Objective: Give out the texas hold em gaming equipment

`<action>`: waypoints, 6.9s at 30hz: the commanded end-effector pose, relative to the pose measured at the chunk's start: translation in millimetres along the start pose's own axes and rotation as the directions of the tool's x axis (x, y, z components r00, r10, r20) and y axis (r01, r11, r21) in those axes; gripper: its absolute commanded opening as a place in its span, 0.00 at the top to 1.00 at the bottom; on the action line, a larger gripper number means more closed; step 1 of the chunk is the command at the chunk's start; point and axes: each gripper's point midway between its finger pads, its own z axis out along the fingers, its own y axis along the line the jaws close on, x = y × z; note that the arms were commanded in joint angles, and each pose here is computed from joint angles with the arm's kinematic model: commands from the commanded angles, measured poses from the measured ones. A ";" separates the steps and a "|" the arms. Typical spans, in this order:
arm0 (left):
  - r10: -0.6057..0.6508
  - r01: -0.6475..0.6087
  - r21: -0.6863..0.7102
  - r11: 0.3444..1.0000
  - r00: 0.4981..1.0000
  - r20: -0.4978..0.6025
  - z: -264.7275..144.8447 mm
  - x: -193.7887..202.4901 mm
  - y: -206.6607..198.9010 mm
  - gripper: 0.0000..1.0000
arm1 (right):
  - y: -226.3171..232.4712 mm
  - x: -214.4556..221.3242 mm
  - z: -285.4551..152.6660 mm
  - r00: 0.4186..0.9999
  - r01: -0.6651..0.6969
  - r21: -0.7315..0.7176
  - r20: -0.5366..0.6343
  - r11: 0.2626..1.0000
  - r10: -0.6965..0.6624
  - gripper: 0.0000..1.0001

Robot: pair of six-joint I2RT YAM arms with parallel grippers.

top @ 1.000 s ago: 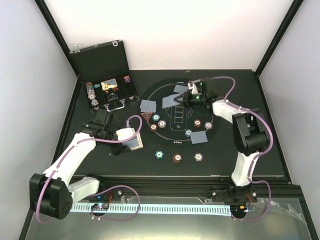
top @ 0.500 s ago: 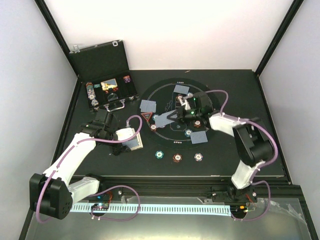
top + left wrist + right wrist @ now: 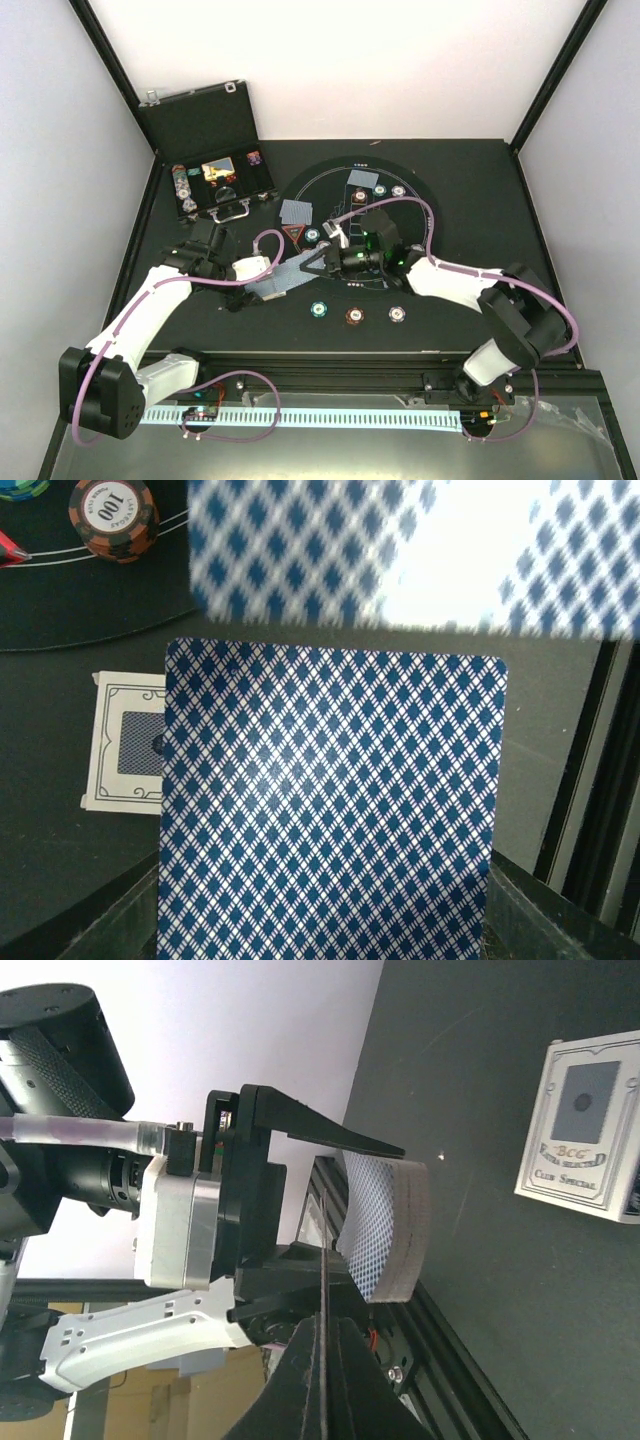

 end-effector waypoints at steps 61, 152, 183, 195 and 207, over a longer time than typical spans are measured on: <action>-0.004 0.001 0.045 0.999 0.998 0.065 -10.2 -15.7 -8.4 0.98 | -32.5 12.7 65.0 0.989 0.126 0.155 -0.090 0.980 -0.113 0.67; -0.013 0.011 0.034 0.999 0.999 0.051 -13.0 -13.6 -8.4 0.98 | -110.9 -206.5 -164.9 0.886 -0.131 0.419 0.456 0.898 -0.084 0.20; -0.020 0.017 0.053 0.998 0.998 0.057 -12.4 -17.8 -7.4 0.98 | -16.2 24.5 87.3 0.990 0.054 0.054 -0.131 0.997 -0.047 0.07; -0.012 0.009 0.045 0.999 0.998 0.055 -15.2 -18.9 -6.5 0.98 | -37.1 17.0 101.4 0.990 -0.017 0.058 -0.137 0.998 0.025 0.25; -0.015 0.012 0.050 0.999 0.998 0.061 -13.3 -19.4 -6.2 0.98 | -41.1 4.4 66.9 0.999 -0.022 0.079 -0.047 0.997 0.025 0.46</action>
